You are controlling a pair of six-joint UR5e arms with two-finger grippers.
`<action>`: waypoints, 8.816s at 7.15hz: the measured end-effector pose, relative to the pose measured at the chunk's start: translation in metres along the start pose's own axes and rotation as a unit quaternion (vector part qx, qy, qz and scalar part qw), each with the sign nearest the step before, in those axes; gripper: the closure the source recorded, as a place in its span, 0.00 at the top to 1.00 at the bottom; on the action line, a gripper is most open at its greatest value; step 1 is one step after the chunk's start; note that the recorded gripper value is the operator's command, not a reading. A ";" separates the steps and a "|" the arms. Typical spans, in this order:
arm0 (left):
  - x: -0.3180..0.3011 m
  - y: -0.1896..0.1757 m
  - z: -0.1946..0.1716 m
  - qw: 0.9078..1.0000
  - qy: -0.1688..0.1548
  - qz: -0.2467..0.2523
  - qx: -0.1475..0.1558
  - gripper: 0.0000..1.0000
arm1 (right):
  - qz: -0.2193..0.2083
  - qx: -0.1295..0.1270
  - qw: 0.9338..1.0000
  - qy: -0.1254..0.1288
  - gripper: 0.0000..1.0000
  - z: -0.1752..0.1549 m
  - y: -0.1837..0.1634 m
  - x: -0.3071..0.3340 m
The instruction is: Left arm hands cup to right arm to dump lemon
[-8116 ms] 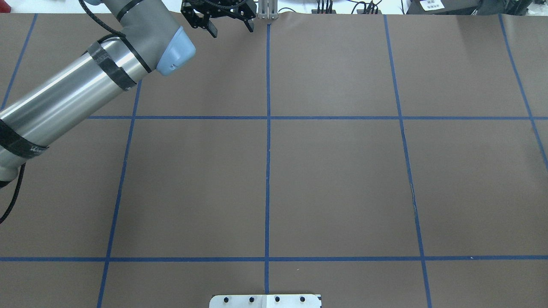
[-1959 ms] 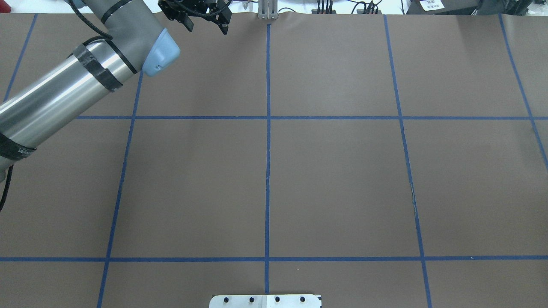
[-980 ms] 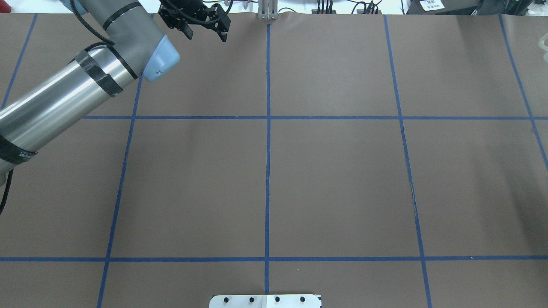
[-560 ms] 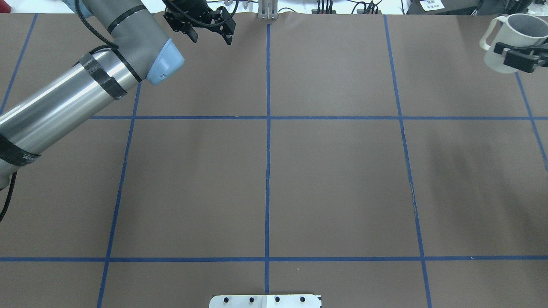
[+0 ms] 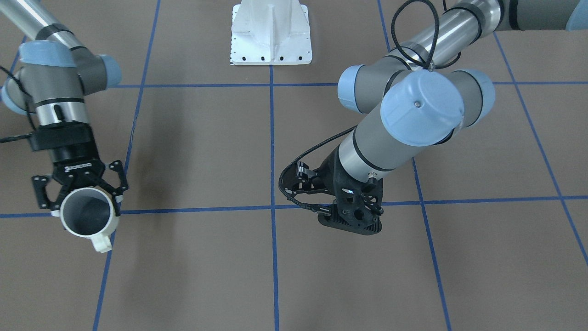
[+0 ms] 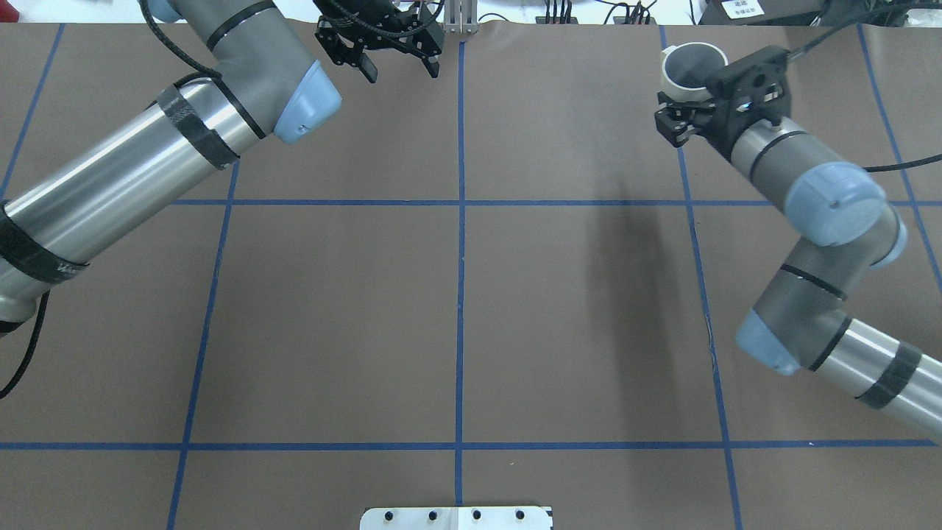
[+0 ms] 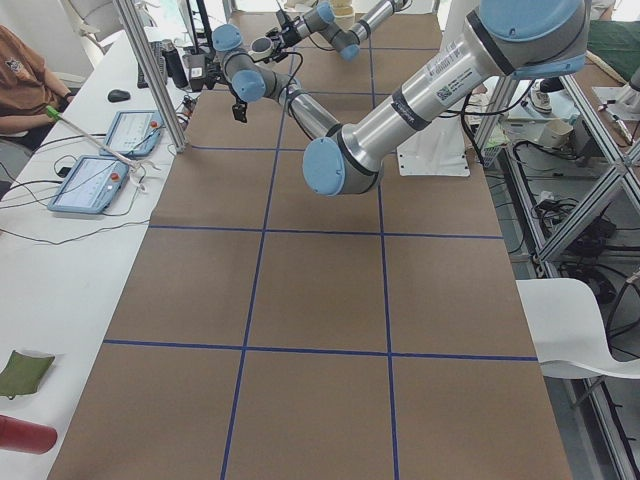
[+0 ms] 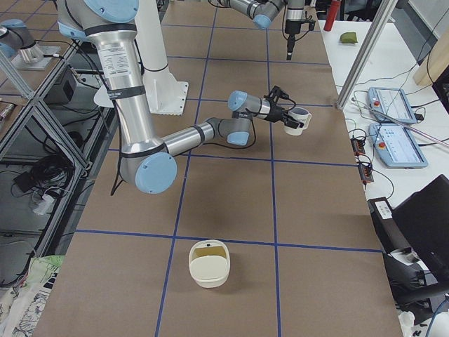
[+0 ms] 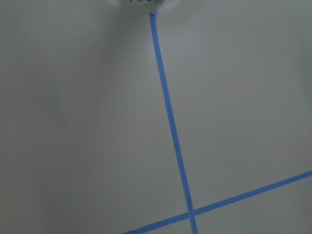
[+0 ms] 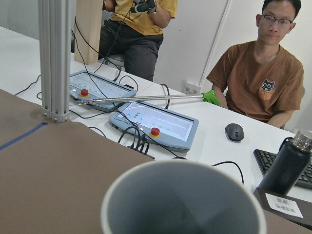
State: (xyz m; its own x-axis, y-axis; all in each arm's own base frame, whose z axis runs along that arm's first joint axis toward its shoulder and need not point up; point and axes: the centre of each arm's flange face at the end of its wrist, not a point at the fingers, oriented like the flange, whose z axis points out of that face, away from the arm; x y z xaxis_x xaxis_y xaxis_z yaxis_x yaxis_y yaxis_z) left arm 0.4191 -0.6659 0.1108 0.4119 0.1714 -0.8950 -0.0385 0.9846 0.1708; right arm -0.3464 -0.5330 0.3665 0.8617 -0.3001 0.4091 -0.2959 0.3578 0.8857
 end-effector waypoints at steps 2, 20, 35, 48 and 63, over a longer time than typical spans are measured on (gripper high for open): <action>0.026 0.016 0.012 1.000 0.020 -0.005 -0.009 1.00 | -0.026 -0.001 0.999 0.030 0.26 0.002 -0.018 -0.083; 0.088 0.030 0.030 0.999 0.045 -0.004 -0.027 0.57 | -0.033 0.030 0.997 0.061 0.28 -0.035 -0.049 -0.226; 0.092 0.029 0.052 0.998 0.047 0.002 -0.034 0.00 | -0.031 0.035 0.997 0.064 0.50 -0.040 -0.045 -0.232; 0.007 -0.057 -0.033 0.995 0.013 -0.091 0.033 0.00 | -0.029 0.033 0.997 0.056 1.00 -0.043 -0.050 -0.227; -0.460 0.096 -0.126 0.976 -0.195 -0.007 -0.096 0.00 | 0.132 -0.462 0.871 -0.107 1.00 -0.073 -0.119 0.246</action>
State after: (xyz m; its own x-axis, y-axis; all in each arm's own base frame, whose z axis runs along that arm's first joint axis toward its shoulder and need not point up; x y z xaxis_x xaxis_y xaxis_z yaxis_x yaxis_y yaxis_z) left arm 0.1114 -0.6457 0.4867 0.7281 0.1682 -0.6646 -0.1848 0.9817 0.0461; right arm -0.0696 -0.5851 0.3456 0.6882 -0.2231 0.6904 0.0718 0.9678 0.2411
